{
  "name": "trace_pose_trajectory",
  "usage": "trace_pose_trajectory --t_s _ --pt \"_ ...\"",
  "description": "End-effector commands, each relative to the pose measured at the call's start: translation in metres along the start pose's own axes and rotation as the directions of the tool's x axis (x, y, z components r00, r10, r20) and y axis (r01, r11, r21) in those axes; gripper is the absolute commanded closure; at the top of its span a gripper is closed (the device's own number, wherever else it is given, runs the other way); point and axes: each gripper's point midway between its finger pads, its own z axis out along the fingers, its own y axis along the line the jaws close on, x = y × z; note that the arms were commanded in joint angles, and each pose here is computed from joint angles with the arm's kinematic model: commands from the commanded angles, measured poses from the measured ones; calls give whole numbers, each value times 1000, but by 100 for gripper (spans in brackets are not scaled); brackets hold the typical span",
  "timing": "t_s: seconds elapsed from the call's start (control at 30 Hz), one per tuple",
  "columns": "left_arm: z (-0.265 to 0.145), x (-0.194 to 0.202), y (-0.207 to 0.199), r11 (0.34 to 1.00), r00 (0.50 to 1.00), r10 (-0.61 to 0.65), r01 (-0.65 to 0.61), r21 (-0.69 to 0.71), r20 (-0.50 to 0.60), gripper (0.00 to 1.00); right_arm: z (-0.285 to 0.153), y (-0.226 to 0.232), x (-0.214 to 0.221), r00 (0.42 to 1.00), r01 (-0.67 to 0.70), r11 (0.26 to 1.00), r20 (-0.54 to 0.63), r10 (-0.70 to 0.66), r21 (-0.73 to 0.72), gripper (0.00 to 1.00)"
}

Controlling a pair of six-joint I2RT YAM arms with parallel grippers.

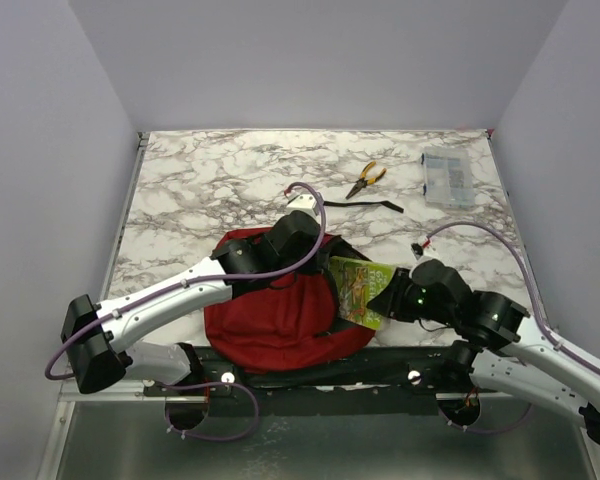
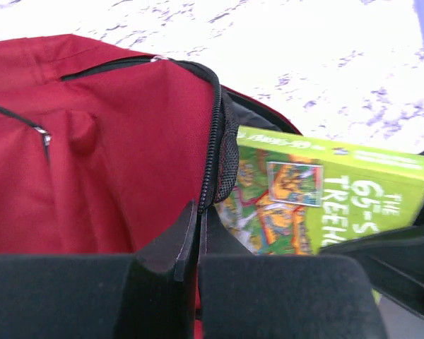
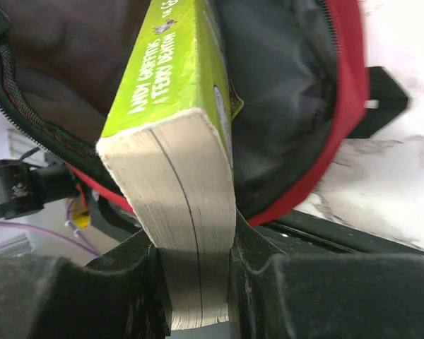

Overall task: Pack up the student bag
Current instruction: Place the book in the student bag.

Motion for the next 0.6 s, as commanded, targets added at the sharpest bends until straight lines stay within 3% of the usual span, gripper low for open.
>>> trace_pose_trajectory --t_s 0.0,0.4,0.57 --pt "-22 -27 -31 984 997 4 -18 175 83 100 -1 75 -3 997 -63 950 -60 47 -307 99" --pt "-56 -47 -39 966 987 17 -57 251 157 100 -33 131 -12 990 -109 857 -129 50 -503 99" --pt "-59 -52 -31 968 984 12 -56 244 178 100 -22 147 -3 980 -159 798 -189 58 -581 100"
